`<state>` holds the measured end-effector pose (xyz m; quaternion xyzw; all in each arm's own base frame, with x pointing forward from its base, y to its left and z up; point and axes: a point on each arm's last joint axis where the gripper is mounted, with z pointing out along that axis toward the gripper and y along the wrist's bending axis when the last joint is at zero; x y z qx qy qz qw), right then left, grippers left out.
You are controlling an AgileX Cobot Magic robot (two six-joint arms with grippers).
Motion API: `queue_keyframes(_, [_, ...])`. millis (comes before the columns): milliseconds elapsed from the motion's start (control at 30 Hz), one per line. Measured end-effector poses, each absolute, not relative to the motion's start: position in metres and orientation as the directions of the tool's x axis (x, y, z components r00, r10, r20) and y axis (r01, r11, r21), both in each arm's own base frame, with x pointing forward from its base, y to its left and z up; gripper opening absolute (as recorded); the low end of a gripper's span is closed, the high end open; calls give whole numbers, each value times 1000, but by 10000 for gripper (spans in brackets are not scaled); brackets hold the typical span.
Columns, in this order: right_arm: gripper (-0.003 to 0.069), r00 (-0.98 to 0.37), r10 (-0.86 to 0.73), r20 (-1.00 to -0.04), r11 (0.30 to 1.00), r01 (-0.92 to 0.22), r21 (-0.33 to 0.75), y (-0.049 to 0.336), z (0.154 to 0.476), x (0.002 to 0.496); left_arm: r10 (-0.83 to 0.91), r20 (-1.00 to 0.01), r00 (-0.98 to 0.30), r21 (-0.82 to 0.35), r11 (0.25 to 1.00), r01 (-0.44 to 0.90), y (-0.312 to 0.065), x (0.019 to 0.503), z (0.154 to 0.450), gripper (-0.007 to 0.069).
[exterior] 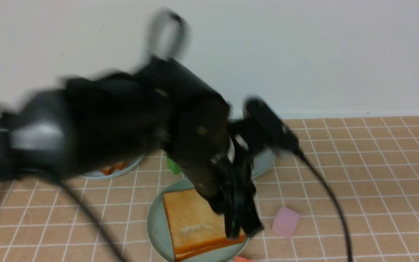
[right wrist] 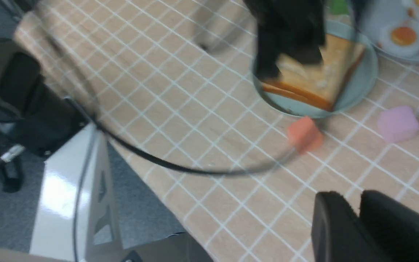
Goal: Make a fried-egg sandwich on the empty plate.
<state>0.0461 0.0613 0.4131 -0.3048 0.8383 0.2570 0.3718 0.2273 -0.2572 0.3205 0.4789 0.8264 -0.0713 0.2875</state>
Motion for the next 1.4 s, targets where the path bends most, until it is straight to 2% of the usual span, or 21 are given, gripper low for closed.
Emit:
queue_keyframes(67, [127, -544, -311, -780, 707, -681, 193, 58, 413, 45, 705, -600, -378, 145, 561, 815, -247, 218, 339, 42])
queue_keyframes(100, [127, -548, -301, -781, 747, -645, 164, 52, 412, 43, 634, -686, -357, 132, 591, 796, -229, 202, 363, -13])
queue_keyframes(200, [116, -556, -252, -792, 808, -571, 144, 41, 412, 37, 521, -790, -323, 97, 627, 773, -197, 174, 380, -13])
queue_keyframes(300, [75, -547, -172, -819, 864, -484, 141, 28, 414, 25, 377, -880, -290, 30, 653, 757, -159, 139, 371, -13])
queue_keyframes(333, [38, -528, -130, -839, 885, -444, 142, 20, 415, 15, 269, -929, -254, -14, 660, 751, -136, 117, 359, -13])
queue_keyframes(367, [34, -524, -121, -843, 887, -439, 145, 18, 415, 13, 238, -943, -234, -20, 660, 751, -131, 113, 361, -13])
queue_keyframes(400, [5, -502, -86, -860, 901, -409, 148, 12, 415, 4, 149, -968, -200, -53, 661, 749, -114, 98, 348, -13])
queue_keyframes(433, [2, -500, -81, -862, 902, -405, 149, 11, 415, 3, 149, -968, -204, -56, 661, 748, -112, 96, 342, -13])
queue_keyframes(500, [-8, -479, -5, -878, 918, -351, 186, 1, 412, -11, -19, -993, -115, -99, 652, 751, -87, 75, 323, -13])
queue_keyframes(633, [-8, -507, 89, -858, 926, -276, 259, -5, 391, -18, -153, -988, -16, -112, 639, 761, -65, 56, 291, -13])
queue_keyframes(833, [-6, -531, 183, -828, 914, -219, 342, 3, 353, 2, -170, -985, -9, -117, 637, 762, -58, 50, 268, -13])
queue_keyframes(1000, [-1, -453, 287, -844, 880, -223, 419, 16, 321, 34, -115, -992, -59, -119, 643, 756, -59, 51, 255, -13])
queue_keyframes(1167, [1, -417, 322, -850, 867, -231, 442, 23, 290, 51, -60, -992, -108, -121, 649, 751, -59, 51, 249, -13])
queue_keyframes(1400, [3, -516, 288, -807, 886, -177, 429, 26, 239, 58, -9, -988, -151, -120, 655, 746, -59, 50, 243, -13])
